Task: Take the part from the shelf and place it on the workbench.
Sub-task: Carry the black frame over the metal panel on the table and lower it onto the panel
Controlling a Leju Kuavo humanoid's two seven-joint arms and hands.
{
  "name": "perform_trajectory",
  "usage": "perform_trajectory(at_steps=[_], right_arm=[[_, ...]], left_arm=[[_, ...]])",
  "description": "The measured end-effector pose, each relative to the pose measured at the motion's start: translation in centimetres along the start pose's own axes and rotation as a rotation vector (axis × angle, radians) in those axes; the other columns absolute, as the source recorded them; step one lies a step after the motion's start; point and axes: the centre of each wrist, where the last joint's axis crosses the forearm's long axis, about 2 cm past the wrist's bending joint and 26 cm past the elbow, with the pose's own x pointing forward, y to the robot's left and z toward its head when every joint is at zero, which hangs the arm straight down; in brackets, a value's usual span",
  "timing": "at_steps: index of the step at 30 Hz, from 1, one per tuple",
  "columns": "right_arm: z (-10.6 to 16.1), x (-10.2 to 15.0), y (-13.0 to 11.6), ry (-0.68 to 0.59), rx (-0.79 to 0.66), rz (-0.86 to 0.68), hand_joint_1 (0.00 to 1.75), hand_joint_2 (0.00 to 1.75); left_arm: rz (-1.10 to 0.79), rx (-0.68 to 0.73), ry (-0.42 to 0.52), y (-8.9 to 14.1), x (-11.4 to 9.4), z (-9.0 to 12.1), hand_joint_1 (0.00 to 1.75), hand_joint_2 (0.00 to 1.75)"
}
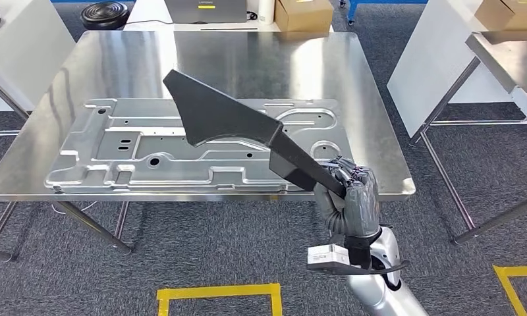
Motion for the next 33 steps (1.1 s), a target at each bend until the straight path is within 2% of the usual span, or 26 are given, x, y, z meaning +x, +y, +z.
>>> perform_trajectory(at_steps=[12, 17, 21, 25, 29, 33], right_arm=[[0.1, 0.1, 0.1, -0.009, 0.011, 0.024, 1.75, 1.75], [-1.7, -1.0, -0.5, -0.015, 0.148, 0.104, 1.75, 1.75], [-5.5, -3.6, -1.4, -0.031, 0.335, 0.178, 1.75, 1.75], [-11.2, -6.1, -2.5, -0.036, 0.508, 0.241, 1.75, 1.75], [-18.2, -7.0, -4.0, -0.041, 0.593, 0.322, 1.75, 1.75], [-23.6, -7.1, -4.6, -0.034, 0.660, 0.393, 1.75, 1.75]], left_arm=[[-0.007, -0.001, 0.001, 0.1, 0.0, 0.0, 0.00, 1.75], [-0.026, -0.014, -0.004, 0.1, 0.1, 0.0, 0.00, 1.75], [-0.035, -0.034, -0.013, 0.4, 0.2, -0.1, 0.00, 1.75], [-0.044, -0.038, -0.024, 0.9, 0.5, -0.2, 0.00, 1.75], [-0.052, -0.040, -0.051, 1.1, 0.5, -0.2, 0.00, 1.75], [-0.059, -0.038, -0.108, 1.2, 0.6, -0.2, 0.00, 1.75]])
